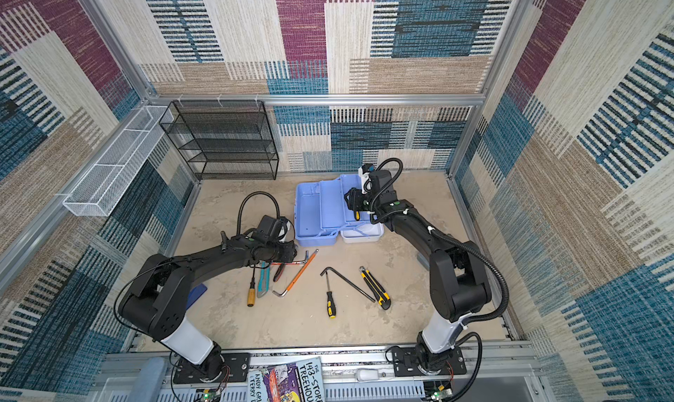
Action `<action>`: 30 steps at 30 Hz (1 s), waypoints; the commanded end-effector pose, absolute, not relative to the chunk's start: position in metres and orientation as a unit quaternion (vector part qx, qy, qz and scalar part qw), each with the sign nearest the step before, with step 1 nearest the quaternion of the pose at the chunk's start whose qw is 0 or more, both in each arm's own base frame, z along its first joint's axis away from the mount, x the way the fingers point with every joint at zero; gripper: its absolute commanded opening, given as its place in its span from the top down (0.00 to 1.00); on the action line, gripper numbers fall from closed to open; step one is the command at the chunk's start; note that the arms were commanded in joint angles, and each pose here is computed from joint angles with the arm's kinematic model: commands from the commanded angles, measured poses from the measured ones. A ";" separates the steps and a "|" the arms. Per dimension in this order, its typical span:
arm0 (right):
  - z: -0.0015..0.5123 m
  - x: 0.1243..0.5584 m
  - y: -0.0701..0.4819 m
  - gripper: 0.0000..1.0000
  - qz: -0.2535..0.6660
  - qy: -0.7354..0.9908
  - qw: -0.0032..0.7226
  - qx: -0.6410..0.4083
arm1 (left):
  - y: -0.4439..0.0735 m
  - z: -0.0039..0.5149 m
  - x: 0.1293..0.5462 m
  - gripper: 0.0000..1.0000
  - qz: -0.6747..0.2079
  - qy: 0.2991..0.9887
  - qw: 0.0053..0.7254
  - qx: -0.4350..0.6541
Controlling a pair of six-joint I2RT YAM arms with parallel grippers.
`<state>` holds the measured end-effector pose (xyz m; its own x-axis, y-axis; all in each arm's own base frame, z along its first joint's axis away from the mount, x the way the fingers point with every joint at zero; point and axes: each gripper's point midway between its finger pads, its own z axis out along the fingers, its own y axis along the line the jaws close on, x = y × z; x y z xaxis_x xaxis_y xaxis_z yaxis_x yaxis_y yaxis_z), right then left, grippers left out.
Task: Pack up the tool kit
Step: 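Lower the yellow-handled ratchet into the tray with right while left grasps red-handled ratchet, then lift the red-handled ratchet with the left gripper over the tray while right withdraws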
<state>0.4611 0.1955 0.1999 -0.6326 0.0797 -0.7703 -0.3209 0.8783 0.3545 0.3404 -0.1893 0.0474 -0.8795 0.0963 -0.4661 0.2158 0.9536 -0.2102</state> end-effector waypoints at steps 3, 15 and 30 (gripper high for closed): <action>0.212 0.461 0.187 0.37 0.218 0.862 0.452 -0.071 | -0.182 0.041 0.339 0.55 -0.103 0.965 0.221 0.099; 0.207 0.453 0.181 0.37 0.210 0.863 0.455 -0.068 | -0.183 0.027 0.333 0.67 -0.102 0.970 0.198 0.103; 0.207 0.450 0.179 0.36 0.208 0.862 0.458 -0.064 | -0.187 0.025 0.332 0.88 -0.113 0.970 0.190 0.102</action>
<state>0.4474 0.1810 0.1993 -0.6014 0.0697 -0.7959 -0.3045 0.9010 0.3091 0.3354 -0.1871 0.0263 -0.9054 0.1255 -0.4055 0.2169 0.9580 -0.1878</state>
